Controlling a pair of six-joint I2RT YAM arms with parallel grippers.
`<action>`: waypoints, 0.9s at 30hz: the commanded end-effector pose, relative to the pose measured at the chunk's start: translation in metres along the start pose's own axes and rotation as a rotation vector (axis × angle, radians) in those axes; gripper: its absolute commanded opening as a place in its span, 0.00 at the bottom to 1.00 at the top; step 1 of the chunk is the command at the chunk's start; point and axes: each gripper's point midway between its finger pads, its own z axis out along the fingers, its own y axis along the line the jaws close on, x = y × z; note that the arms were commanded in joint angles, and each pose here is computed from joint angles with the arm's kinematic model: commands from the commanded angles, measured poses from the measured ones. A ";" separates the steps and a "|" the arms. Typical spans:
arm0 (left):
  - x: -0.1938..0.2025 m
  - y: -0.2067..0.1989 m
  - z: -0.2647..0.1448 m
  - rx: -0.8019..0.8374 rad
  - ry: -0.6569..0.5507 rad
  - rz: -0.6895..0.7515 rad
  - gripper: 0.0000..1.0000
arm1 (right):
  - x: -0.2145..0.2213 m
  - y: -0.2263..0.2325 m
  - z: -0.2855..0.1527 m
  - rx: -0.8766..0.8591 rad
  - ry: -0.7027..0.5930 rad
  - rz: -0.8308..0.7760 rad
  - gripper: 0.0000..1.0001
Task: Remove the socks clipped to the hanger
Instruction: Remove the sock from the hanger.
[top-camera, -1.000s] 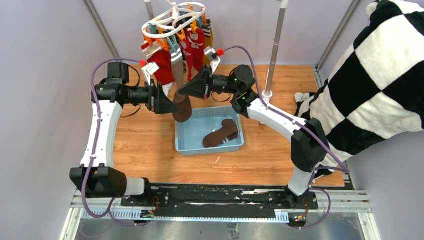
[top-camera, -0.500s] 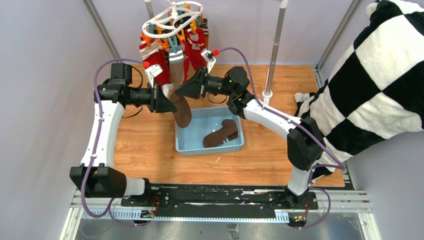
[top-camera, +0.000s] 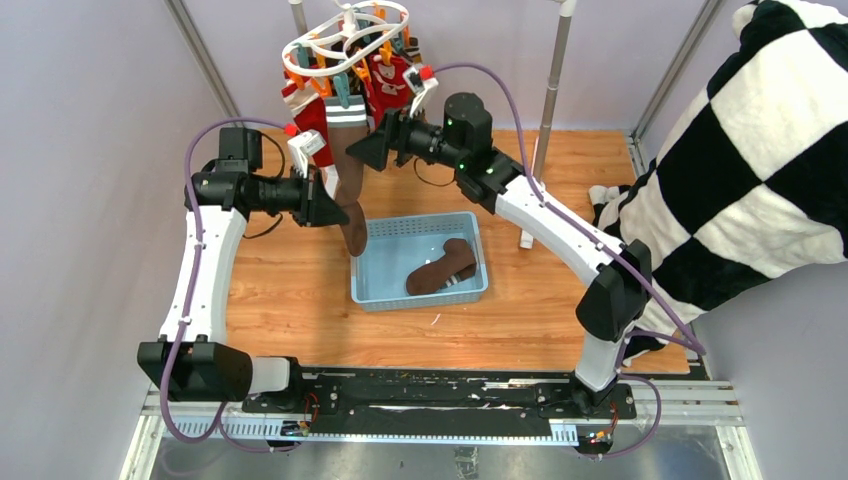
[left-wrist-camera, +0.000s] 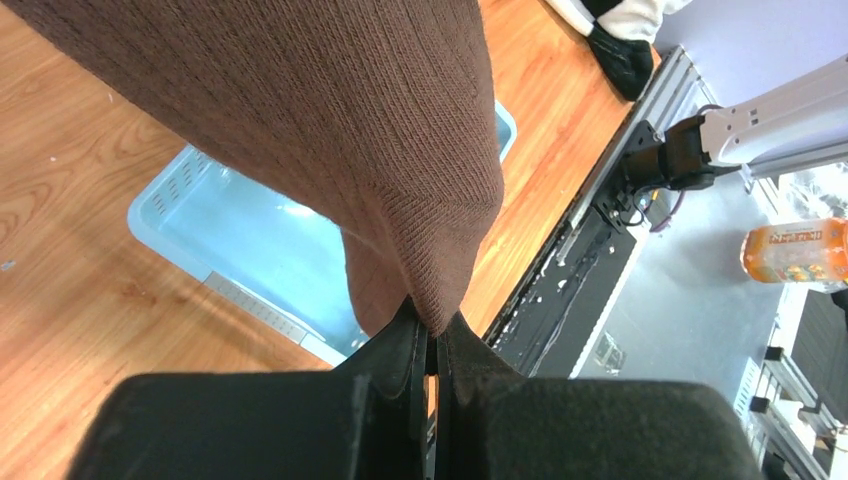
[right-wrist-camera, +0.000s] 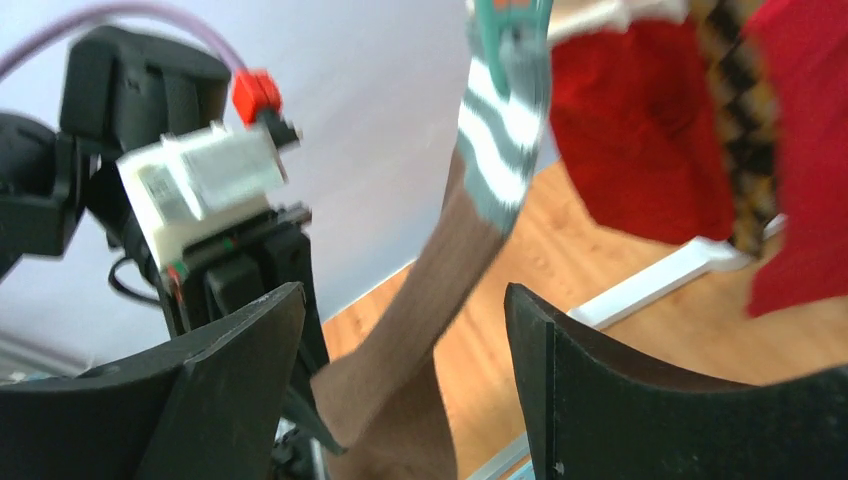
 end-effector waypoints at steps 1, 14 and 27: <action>-0.002 -0.011 -0.001 -0.010 0.004 0.039 0.00 | -0.035 -0.017 0.000 0.144 -0.030 -0.134 0.79; -0.006 -0.020 -0.003 -0.011 -0.003 0.059 0.00 | -0.082 -0.033 0.036 0.113 -0.127 -0.138 0.82; -0.010 -0.022 -0.003 -0.011 -0.005 0.058 0.00 | -0.118 -0.041 0.045 0.018 -0.268 -0.055 0.75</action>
